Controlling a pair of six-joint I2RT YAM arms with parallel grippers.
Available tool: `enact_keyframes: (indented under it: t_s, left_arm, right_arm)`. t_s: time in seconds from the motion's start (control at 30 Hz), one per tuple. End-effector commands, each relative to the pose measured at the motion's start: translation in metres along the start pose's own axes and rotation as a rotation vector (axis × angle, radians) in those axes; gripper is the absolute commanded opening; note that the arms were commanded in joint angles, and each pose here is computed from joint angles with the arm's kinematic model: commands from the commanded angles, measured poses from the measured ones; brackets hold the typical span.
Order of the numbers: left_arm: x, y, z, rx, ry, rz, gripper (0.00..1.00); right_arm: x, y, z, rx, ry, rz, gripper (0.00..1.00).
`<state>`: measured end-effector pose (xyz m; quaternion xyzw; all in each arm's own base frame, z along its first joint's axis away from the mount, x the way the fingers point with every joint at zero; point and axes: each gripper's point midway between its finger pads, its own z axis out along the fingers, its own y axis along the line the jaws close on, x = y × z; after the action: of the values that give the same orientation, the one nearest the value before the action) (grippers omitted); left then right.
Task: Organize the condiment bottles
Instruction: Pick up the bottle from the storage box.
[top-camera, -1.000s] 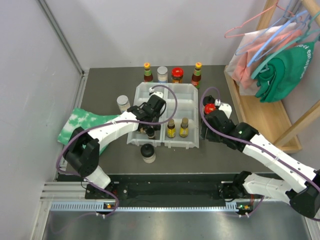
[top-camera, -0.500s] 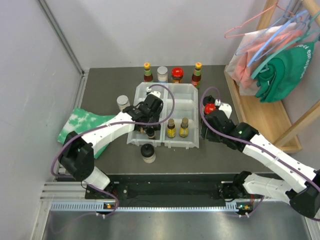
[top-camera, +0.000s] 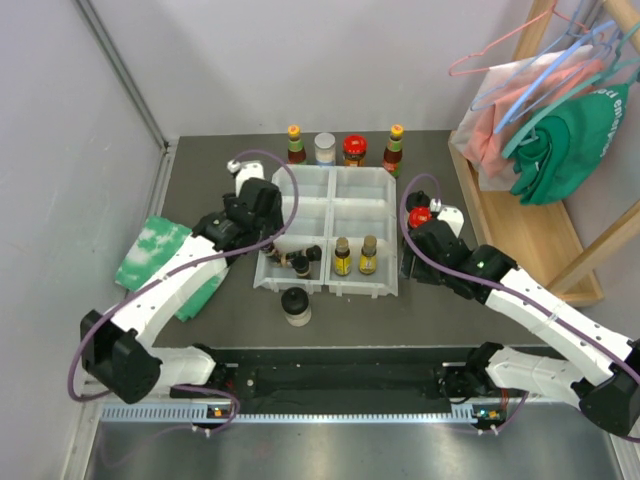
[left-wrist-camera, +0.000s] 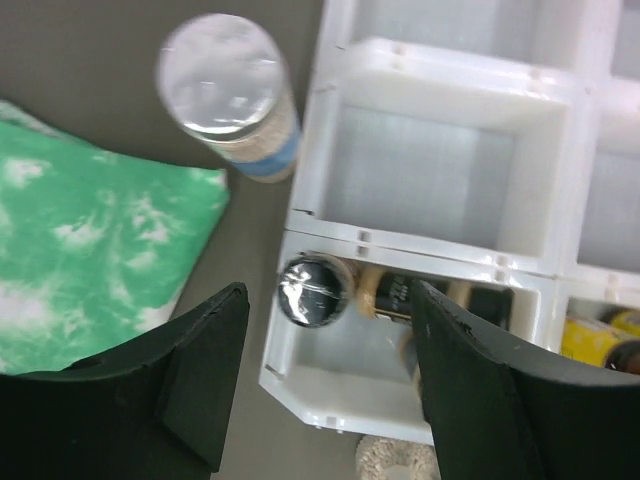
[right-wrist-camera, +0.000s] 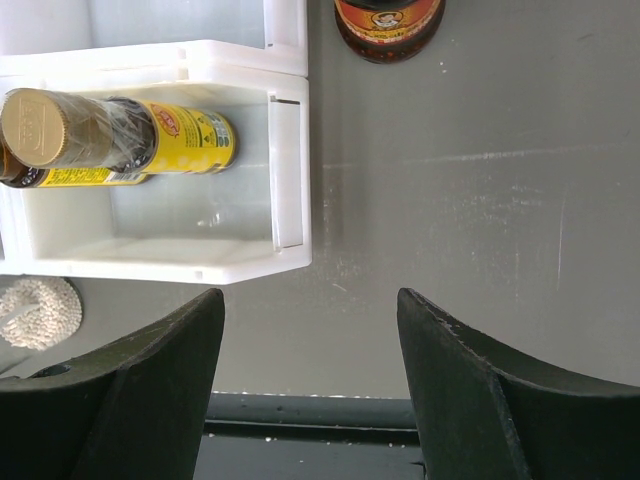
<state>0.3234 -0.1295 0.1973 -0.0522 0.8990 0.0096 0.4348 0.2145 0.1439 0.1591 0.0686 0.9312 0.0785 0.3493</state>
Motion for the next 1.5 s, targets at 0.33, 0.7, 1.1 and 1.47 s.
enact_keyframes:
  t_s: [0.33,0.7,1.1,1.47]
  left_arm:
    - [0.037,0.019,0.026,0.01,0.107,-0.135,0.72]
    - [0.056,0.016,0.044,0.0,0.155,-0.14,0.7]
    - [0.062,0.013,0.056,0.013,0.162,-0.131,0.5]
    - [0.034,0.01,0.035,0.057,0.116,-0.093,0.0]
  right_arm:
    - [-0.007,-0.001,-0.002,-0.007,-0.032,0.015,0.69]
    - [-0.005,-0.003,-0.002,-0.002,-0.03,0.013,0.69]
    - [-0.006,-0.006,-0.003,0.005,-0.04,0.012,0.69]
    - [-0.009,-0.008,-0.007,0.006,-0.053,0.017,0.69]
